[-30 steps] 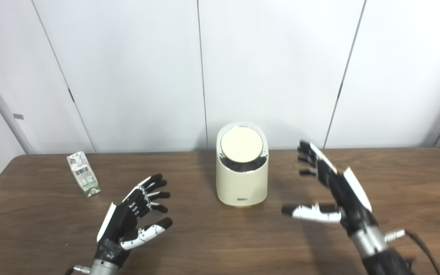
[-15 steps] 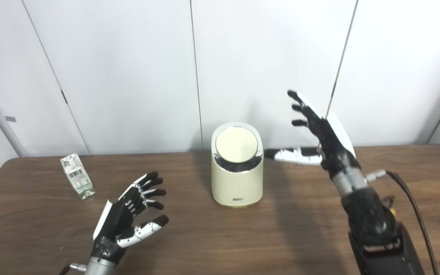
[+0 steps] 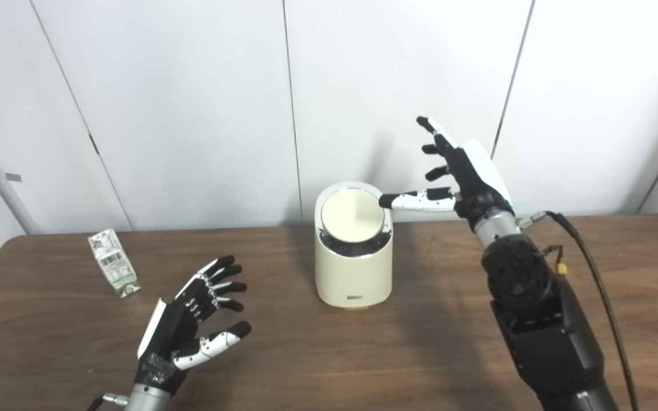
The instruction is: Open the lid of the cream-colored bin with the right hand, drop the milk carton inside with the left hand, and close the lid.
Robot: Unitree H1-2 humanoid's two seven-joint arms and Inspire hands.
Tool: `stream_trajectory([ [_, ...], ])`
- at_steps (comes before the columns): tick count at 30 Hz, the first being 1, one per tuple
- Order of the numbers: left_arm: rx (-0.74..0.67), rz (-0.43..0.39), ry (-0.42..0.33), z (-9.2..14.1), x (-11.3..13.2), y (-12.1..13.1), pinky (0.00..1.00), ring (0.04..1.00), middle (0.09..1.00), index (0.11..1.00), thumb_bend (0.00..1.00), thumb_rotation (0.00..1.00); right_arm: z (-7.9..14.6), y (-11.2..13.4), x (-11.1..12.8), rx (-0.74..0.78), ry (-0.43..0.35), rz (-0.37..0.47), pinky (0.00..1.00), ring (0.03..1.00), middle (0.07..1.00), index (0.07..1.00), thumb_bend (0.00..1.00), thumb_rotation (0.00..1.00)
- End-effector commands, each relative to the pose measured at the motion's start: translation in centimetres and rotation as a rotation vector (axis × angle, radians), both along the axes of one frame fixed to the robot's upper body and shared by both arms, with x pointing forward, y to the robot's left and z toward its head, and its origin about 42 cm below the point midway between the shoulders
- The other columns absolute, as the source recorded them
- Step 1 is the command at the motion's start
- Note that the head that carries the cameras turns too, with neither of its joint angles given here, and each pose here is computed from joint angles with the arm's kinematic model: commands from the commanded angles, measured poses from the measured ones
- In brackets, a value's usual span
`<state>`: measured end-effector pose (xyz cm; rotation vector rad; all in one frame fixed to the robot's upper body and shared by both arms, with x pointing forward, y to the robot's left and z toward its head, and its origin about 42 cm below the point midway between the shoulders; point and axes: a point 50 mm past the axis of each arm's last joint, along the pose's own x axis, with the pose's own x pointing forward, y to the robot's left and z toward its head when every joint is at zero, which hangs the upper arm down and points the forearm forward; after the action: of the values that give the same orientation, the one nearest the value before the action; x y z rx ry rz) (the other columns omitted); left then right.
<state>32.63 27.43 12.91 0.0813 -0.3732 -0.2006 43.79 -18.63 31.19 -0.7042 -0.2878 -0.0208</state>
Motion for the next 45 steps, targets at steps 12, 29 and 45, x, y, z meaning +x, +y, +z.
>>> stream_trajectory([
  [12, -0.018, -0.015, 0.025, -1.1, -0.5, -0.6, 0.6, 0.749, 0.841, 0.881, 0.73, 0.18, 2.0, 3.5, 2.3, -0.127, -0.06, -0.034, 0.66, 0.849, 0.922, 0.932, 0.86, 0.31],
  [29, -0.022, -0.014, 0.031, -0.9, -0.6, -0.9, 0.61, 0.755, 0.85, 0.885, 0.72, 0.17, 0.7, 5.1, 2.1, -0.188, -0.047, 0.004, 0.68, 0.857, 0.916, 0.926, 0.91, 0.31],
  [45, -0.02, -0.008, 0.025, -0.6, -0.7, -1.1, 0.6, 0.748, 0.844, 0.883, 0.73, 0.17, -0.7, 4.5, 2.3, -0.22, 0.019, 0.018, 0.72, 0.889, 0.943, 0.936, 0.9, 0.29],
])
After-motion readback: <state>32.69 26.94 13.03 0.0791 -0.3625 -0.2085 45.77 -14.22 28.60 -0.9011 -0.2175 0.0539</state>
